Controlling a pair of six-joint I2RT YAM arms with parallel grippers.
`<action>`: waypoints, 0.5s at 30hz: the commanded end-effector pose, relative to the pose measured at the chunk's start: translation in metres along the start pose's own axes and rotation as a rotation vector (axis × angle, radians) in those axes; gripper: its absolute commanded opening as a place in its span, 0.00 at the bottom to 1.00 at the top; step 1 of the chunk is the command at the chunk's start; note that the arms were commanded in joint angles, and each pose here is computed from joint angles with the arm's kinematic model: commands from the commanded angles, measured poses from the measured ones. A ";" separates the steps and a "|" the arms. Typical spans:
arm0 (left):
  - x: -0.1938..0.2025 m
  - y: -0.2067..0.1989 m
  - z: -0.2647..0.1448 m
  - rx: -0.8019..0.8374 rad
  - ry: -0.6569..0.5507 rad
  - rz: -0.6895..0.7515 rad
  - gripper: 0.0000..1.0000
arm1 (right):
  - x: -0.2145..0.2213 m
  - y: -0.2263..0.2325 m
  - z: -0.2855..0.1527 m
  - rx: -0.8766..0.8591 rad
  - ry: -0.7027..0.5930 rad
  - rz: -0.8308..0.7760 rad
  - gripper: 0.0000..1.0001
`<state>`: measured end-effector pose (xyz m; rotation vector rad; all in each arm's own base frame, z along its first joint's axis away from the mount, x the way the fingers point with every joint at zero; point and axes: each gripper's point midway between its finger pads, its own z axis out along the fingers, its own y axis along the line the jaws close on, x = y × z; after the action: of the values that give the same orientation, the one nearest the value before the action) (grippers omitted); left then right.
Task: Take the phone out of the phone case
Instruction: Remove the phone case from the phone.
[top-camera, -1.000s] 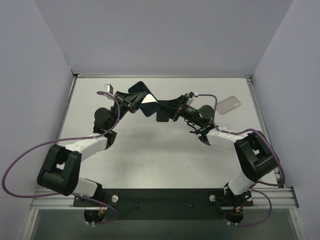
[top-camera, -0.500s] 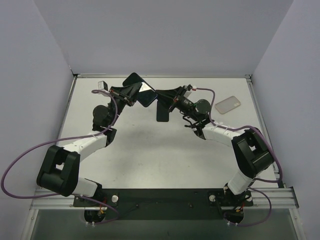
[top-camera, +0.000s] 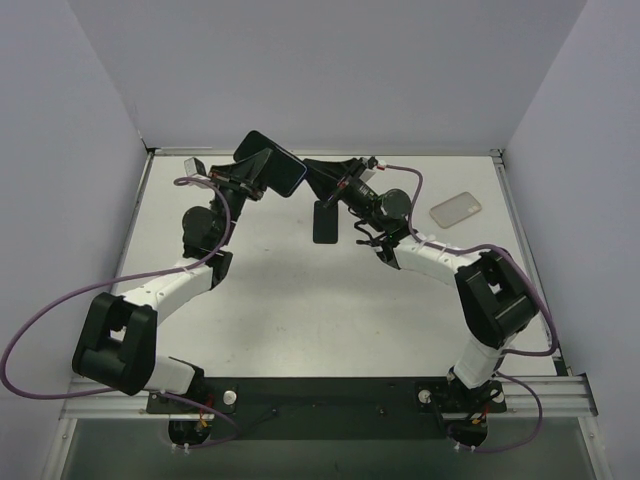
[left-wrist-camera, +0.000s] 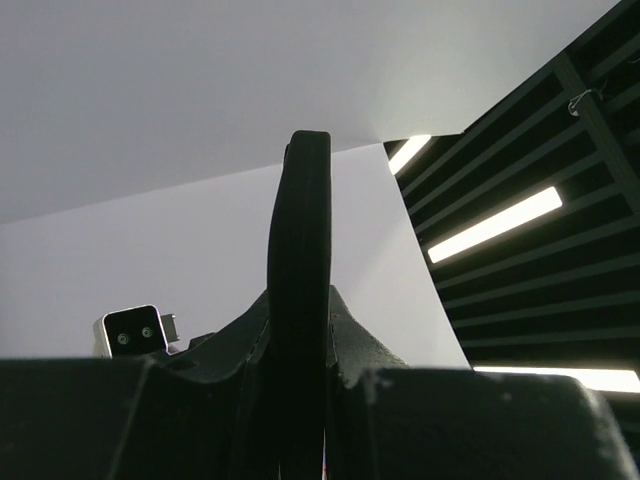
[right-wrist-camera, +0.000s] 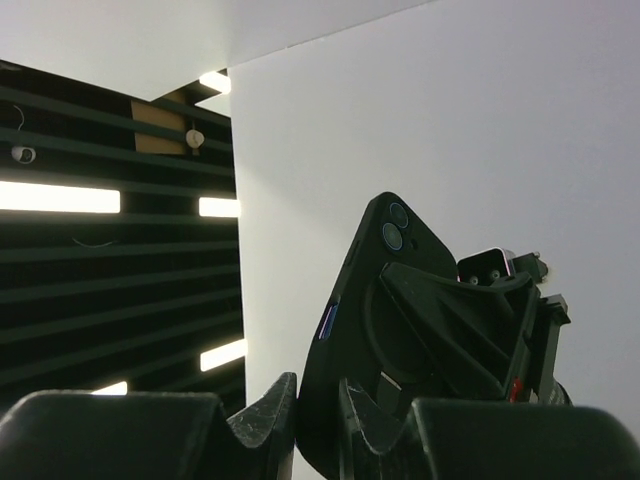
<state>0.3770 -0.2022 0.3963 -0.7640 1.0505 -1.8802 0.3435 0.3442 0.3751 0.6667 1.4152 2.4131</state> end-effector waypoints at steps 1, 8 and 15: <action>0.059 -0.202 -0.062 0.702 0.244 -0.088 0.00 | 0.036 0.040 0.002 -0.182 0.146 0.230 0.00; 0.060 -0.216 -0.067 0.738 0.253 -0.096 0.00 | 0.040 0.031 0.007 -0.169 0.158 0.234 0.00; 0.061 -0.226 -0.072 0.759 0.254 -0.108 0.00 | 0.036 -0.009 -0.001 -0.044 0.156 0.165 0.00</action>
<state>0.3733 -0.1916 0.4190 -0.7858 0.9643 -1.9014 0.3466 0.3521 0.3898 0.6612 1.3286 2.4646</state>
